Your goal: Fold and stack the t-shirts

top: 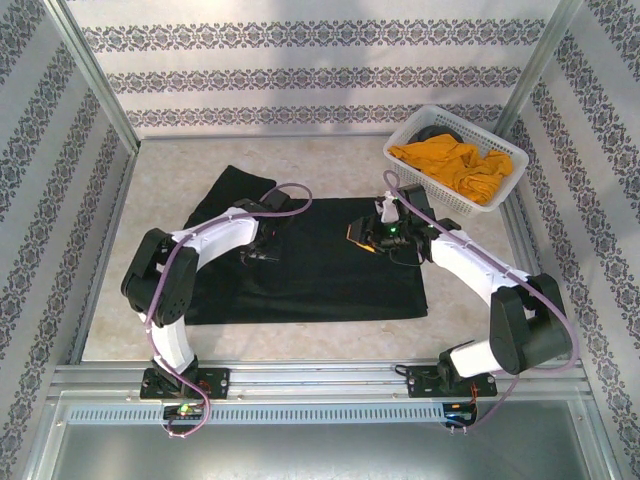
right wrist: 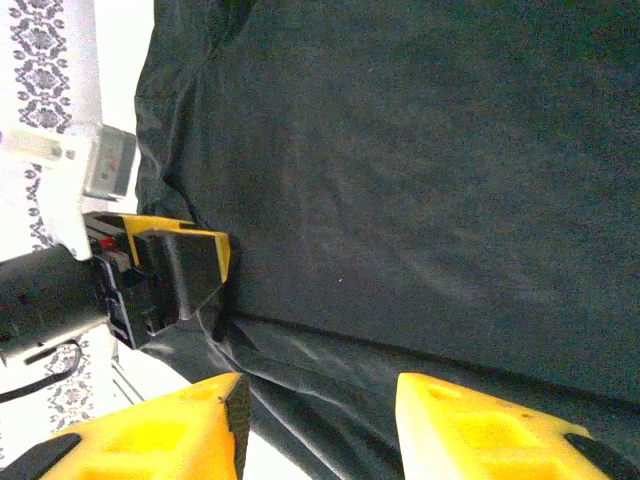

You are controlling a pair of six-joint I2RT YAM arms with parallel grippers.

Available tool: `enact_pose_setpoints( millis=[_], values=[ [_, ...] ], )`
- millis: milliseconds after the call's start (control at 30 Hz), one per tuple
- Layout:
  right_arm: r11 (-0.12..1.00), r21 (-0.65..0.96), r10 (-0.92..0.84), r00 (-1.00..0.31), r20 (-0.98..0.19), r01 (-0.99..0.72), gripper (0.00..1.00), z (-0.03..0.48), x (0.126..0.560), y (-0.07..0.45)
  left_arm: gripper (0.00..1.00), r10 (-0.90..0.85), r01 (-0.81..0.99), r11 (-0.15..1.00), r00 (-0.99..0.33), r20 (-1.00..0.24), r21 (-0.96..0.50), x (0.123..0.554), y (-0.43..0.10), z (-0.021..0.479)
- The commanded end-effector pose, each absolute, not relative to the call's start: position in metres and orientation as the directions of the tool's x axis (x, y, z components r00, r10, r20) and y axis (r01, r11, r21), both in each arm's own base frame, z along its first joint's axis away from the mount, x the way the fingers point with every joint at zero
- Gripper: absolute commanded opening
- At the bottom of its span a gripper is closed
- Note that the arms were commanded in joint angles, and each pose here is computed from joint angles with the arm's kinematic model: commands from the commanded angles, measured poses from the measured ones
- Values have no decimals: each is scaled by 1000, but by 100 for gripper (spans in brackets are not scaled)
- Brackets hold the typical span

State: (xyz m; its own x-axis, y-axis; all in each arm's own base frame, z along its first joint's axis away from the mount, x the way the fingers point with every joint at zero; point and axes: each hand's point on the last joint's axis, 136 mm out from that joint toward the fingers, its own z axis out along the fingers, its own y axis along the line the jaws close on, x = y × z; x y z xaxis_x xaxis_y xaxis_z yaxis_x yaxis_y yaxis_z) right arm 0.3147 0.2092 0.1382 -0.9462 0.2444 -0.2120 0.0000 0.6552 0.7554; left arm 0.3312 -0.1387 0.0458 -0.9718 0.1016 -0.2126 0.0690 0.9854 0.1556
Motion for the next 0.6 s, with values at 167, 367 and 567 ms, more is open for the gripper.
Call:
enact_pose_setpoints(
  millis=[167,367,567],
  values=[
    [619,785,263,-942,-209,-1,43,146,329,212,45,208,169,942,-972,-107,291,312,-120,32],
    [614,789,269,-943,-197,11,41,143,335,215,38,213,181,942,-973,-85,283,312,-123,23],
    [611,791,272,-942,-196,11,40,145,338,216,28,206,177,942,-976,-73,284,308,-122,16]
  ],
)
